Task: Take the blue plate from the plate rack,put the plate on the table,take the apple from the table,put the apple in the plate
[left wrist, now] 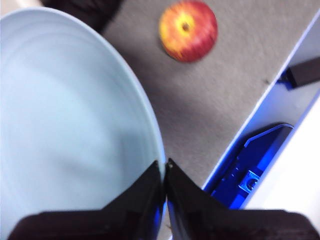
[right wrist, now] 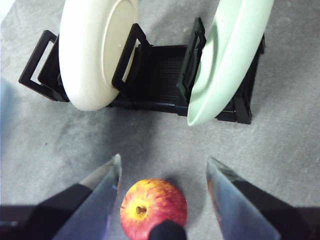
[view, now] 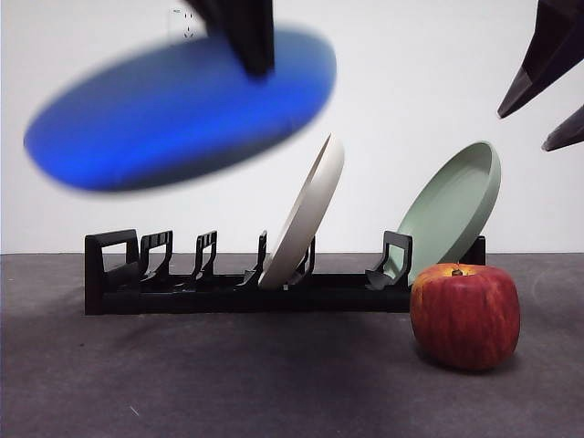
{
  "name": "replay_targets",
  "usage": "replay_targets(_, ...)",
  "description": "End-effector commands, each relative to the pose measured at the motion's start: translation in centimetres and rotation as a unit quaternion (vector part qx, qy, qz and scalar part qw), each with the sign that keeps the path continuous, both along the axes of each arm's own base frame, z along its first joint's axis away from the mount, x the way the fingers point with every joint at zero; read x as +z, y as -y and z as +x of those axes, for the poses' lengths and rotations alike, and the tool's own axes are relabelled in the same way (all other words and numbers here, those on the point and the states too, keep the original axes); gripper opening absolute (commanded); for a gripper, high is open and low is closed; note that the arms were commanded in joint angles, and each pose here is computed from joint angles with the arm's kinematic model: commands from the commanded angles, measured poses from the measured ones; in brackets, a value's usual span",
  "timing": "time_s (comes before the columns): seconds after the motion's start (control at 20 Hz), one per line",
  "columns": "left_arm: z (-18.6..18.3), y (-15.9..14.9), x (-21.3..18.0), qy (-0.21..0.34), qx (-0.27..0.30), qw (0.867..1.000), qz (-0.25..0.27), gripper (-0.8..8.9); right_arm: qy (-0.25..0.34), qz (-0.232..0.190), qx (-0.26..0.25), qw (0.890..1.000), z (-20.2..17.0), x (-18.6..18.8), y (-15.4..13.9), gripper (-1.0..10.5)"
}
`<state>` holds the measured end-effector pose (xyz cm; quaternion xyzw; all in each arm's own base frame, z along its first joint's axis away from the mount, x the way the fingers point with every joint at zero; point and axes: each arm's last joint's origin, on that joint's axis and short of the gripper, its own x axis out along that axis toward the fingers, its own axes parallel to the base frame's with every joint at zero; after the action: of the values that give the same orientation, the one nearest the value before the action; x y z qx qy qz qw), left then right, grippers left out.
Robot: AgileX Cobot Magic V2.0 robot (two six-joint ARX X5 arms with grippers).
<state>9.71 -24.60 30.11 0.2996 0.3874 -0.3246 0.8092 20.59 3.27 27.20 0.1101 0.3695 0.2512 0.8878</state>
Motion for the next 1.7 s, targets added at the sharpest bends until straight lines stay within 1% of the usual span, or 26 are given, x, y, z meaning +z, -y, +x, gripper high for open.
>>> replay_targets(0.05, 0.2, 0.9, -2.4, -0.017, 0.000, 1.000, 0.014, -0.09, 0.007, -0.002, 0.002, 1.000, 0.1, 0.2, 0.0, 2.9)
replay_targets(0.2, 0.5, 1.9, -4.8, -0.028, -0.008, 0.998, 0.047, -0.09, 0.007, -0.002, 0.002, 1.000, 0.1, 0.1, 0.0, 2.9)
replay_targets(0.45, 1.5, 4.7, -9.6, -0.039, -0.050, 0.992, 0.112, -0.09, 0.006, -0.001, 0.001, 1.000, 0.1, 0.1, 0.0, 2.9)
replay_targets(0.65, 2.3, 5.9, -12.9, -0.050, -0.049, 0.987, 0.145, -0.09, 0.006, -0.001, 0.001, 1.000, 0.1, 0.1, 0.0, 2.9)
replay_targets(0.8, 2.6, 5.9, -13.4, -0.055, -0.045, 0.986, 0.152, 0.06, 0.006, -0.001, 0.001, 1.000, 0.1, 0.1, 0.0, 2.9)
replay_targets(0.85, 2.6, 5.9, -13.3, -0.055, -0.045, 0.986, 0.152, 0.44, 0.006, 0.000, 0.001, 1.000, 0.1, 0.2, 0.0, 2.9)
replay_targets(1.0, 3.0, 5.4, -13.2, -0.057, -0.035, 0.985, 0.161, 3.58, 0.006, 0.000, 0.002, 1.000, 0.1, 0.2, 0.0, 2.9)
replay_targets(1.05, 3.2, 5.3, -13.2, -0.059, -0.030, 0.985, 0.162, 4.00, 0.006, 0.000, 0.002, 1.000, 0.1, 0.2, 0.0, 2.9)
replay_targets(1.15, 3.2, 5.1, -12.5, -0.040, -0.013, 0.986, 0.159, 4.14, 0.005, 0.001, 0.002, 1.000, 0.1, 0.1, 0.0, 2.9)
replay_targets(1.25, 3.3, 4.6, -10.6, -0.001, 0.003, 0.990, 0.139, 4.14, 0.004, 0.004, 0.004, 1.000, 0.0, 0.2, -0.1, 3.1)
replay_targets(1.35, 3.2, 3.8, -7.7, 0.031, 0.015, 0.994, 0.102, 4.14, 0.004, 0.004, 0.009, 1.000, 0.0, 0.2, -0.3, 5.0)
replay_targets(1.4, 3.2, 3.1, -5.5, 0.051, 0.024, 0.996, 0.070, 4.14, 0.006, 0.004, 0.013, 1.000, 0.0, 0.3, -0.5, 5.8)
replay_targets(1.45, 3.1, 2.5, -3.6, 0.062, 0.029, 0.997, 0.039, 4.14, 0.008, 0.004, 0.018, 1.000, 0.0, 0.4, -0.7, 6.0)
replay_targets(1.55, 2.7, 0.8, 0.8, 0.086, 0.037, 0.995, -0.039, 4.14, 0.014, 0.002, 0.035, 0.999, -0.1, 1.0, -1.5, 6.0)
replay_targets(1.6, 2.3, -0.3, 3.0, 0.100, 0.041, 0.991, -0.075, 4.13, 0.020, -0.006, 0.038, 0.999, -0.2, 1.4, -2.0, 6.0)
replay_targets(1.7, 1.6, -2.5, 6.5, 0.124, 0.051, 0.983, -0.125, 4.13, 0.027, -0.027, 0.038, 0.999, -0.4, 2.4, -2.9, 6.0)
